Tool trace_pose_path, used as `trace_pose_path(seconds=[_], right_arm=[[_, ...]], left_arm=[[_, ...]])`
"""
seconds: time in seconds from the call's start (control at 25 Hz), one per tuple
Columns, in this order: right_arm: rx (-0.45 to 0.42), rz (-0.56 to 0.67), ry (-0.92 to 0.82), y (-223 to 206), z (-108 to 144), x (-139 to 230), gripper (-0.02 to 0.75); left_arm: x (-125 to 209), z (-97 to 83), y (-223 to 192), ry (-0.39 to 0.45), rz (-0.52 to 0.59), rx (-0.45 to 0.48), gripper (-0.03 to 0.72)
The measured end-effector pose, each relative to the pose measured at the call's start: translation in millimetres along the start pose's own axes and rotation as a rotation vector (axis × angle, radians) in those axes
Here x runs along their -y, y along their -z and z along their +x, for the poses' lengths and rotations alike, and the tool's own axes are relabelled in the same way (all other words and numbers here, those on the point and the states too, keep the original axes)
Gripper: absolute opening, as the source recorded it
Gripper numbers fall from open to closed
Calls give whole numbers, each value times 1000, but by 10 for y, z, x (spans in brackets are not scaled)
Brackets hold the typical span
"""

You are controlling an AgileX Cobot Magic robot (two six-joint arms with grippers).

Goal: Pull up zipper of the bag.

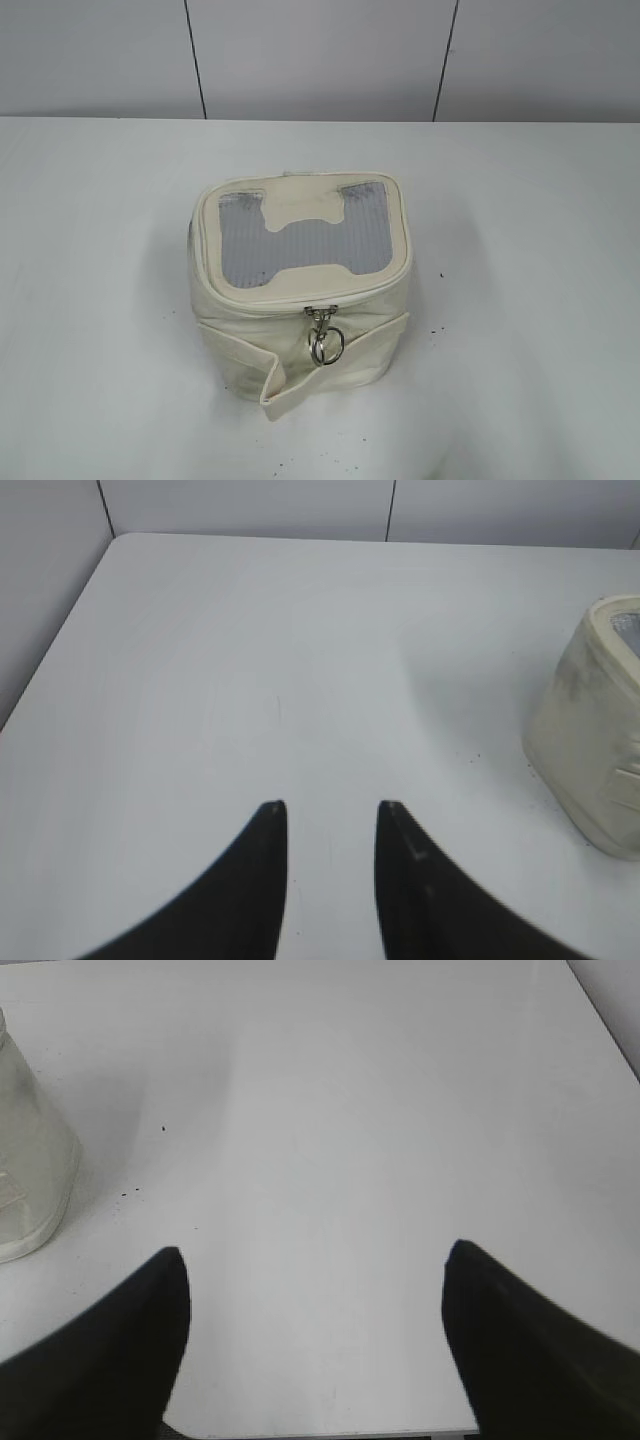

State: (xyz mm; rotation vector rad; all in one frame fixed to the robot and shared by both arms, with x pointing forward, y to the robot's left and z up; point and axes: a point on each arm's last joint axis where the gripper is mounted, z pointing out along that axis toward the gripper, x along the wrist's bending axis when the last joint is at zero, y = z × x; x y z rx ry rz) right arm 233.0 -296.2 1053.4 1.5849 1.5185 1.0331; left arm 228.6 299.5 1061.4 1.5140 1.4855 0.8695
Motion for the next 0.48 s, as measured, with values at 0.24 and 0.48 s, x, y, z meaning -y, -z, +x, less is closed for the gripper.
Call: trace_pose_path(seconds=[0.24,0.48], right_arm=[[0,0,0,0,0,0,588],[0,-1,0,0,0,-1,588]], left_arm=[[0,0,0,0,0,0,239],[0,0,0,0,0,0,239]])
